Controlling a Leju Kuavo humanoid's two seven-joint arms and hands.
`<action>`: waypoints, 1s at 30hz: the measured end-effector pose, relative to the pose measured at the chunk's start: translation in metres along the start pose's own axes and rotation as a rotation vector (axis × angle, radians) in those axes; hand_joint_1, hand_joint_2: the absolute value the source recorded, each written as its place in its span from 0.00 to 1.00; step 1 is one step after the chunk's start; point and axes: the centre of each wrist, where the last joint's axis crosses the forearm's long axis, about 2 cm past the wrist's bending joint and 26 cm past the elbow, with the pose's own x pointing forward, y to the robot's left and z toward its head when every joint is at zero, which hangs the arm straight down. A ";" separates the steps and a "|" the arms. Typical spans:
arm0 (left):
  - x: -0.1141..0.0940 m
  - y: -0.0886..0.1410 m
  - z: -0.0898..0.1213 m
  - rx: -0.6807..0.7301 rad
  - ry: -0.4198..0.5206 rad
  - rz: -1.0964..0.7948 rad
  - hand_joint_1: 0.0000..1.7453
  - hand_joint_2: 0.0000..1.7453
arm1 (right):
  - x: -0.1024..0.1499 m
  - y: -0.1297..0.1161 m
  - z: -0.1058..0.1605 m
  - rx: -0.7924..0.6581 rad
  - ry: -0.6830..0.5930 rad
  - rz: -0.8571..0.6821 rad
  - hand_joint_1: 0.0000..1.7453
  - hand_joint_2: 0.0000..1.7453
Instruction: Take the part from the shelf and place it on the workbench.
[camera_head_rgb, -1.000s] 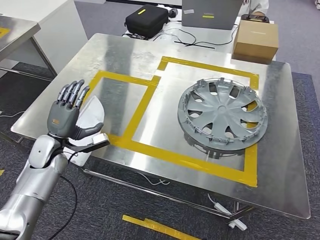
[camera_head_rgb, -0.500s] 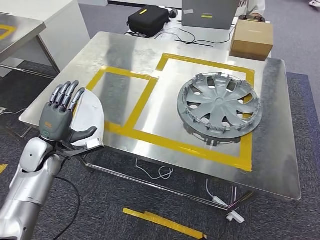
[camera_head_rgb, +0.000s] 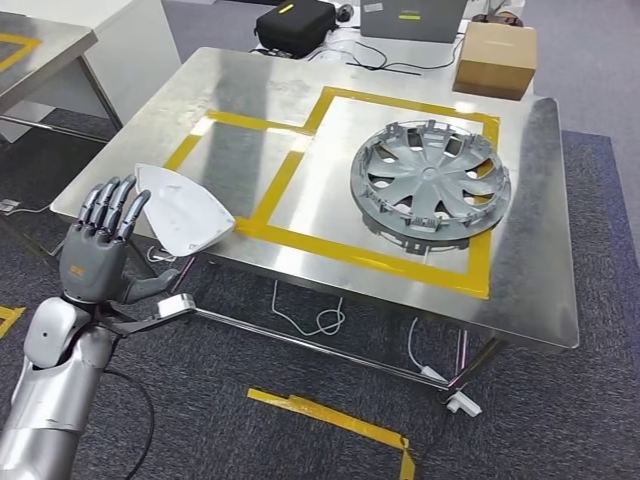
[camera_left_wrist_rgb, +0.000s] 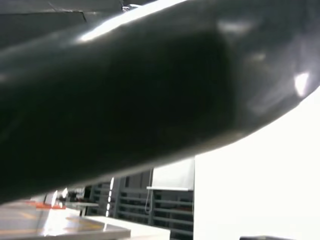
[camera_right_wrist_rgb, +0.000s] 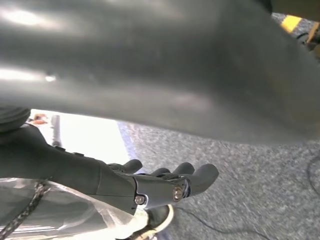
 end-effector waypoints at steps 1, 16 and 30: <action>0.000 0.001 0.000 0.003 0.004 -0.002 0.00 0.00 | 0.000 0.000 0.000 0.001 -0.001 0.000 0.00 0.00; -0.001 0.008 -0.004 0.048 0.064 -0.023 0.00 0.00 | 0.000 0.001 0.000 0.015 -0.004 0.037 0.00 0.00; 0.008 0.005 0.006 0.063 0.154 0.022 0.00 0.00 | 0.006 -0.006 -0.001 0.002 -0.017 0.037 0.00 0.00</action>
